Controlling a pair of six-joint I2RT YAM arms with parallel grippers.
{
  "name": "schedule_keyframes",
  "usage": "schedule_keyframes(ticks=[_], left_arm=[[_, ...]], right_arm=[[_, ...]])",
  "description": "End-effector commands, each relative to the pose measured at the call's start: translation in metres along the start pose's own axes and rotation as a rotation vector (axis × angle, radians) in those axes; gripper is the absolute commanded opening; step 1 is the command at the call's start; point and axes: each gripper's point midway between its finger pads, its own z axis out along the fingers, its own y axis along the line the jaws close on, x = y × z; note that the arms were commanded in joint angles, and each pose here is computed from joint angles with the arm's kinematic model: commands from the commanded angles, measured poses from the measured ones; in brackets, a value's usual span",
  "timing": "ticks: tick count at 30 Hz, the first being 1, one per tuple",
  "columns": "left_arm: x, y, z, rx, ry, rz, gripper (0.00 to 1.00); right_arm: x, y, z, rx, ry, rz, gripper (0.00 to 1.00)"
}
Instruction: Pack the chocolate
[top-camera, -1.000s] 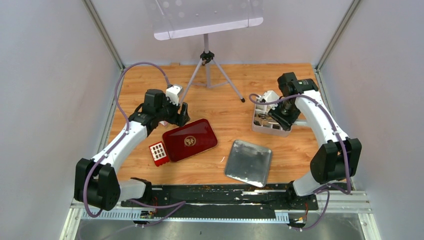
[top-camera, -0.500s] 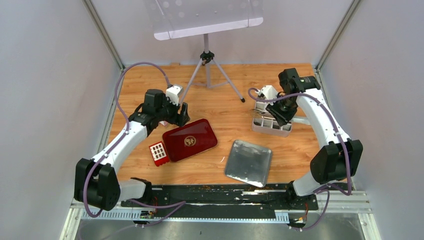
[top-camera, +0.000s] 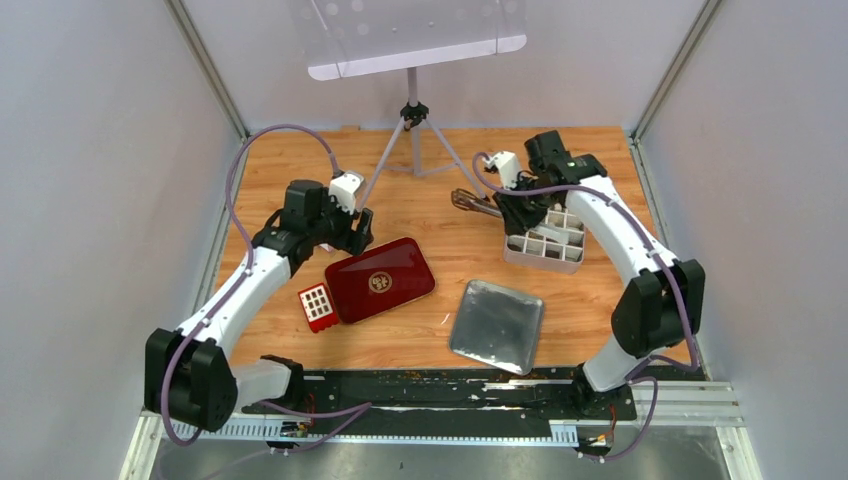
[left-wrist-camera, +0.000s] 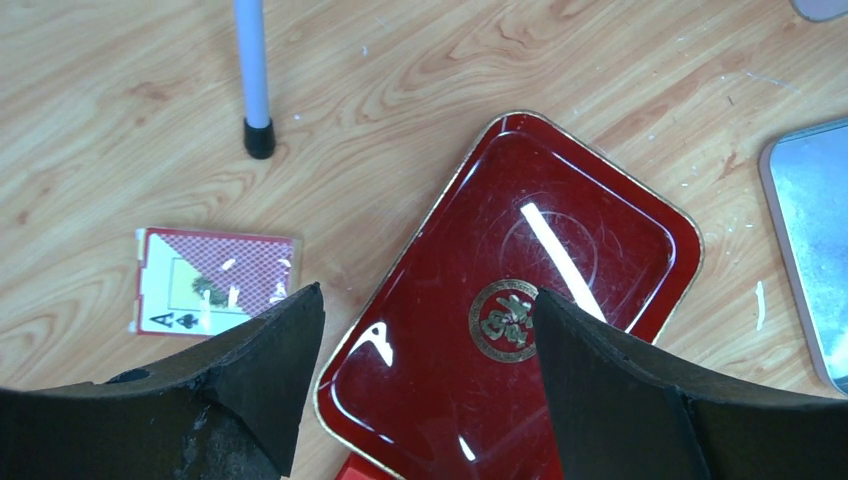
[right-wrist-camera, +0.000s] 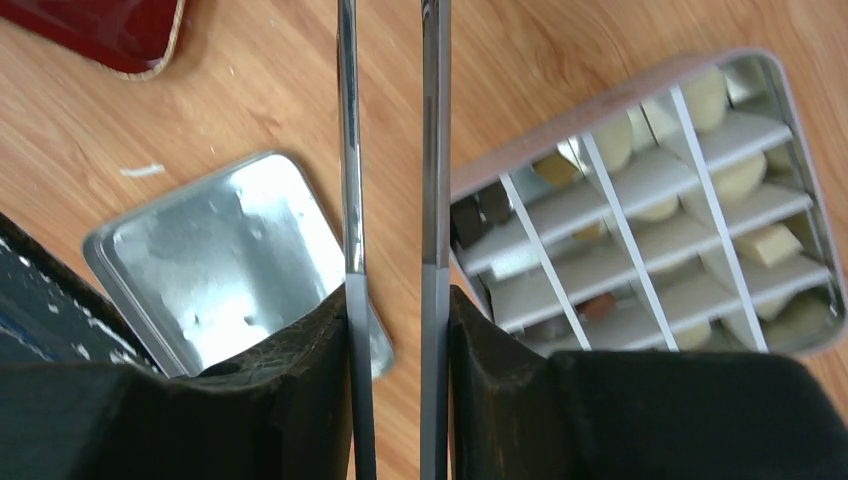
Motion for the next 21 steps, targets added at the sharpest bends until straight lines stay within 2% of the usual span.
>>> schedule_keyframes(ticks=[1, 6, 10, 15, 21], left_arm=[[-0.006, 0.008, -0.017, -0.056, -0.026, 0.094, 0.84], [0.002, 0.007, -0.025, -0.059, -0.011, 0.149, 0.85], [0.004, 0.006, -0.030, -0.052, -0.018, 0.185, 0.86], [0.006, 0.003, -0.031, -0.032, -0.014, 0.219, 0.86], [0.007, -0.004, -0.028, 0.006, -0.027, 0.202, 0.86]], right_arm=[[-0.045, 0.009, 0.049, -0.040, -0.132, 0.061, 0.33], [-0.056, 0.009, 0.101, -0.026, -0.093, -0.024, 0.34], [-0.061, -0.004, 0.126, -0.001, -0.062, -0.029, 0.35], [-0.051, -0.013, 0.149, 0.011, -0.006, -0.041, 0.41], [-0.033, 0.006, 0.153, -0.069, 0.035, -0.069, 0.49]])
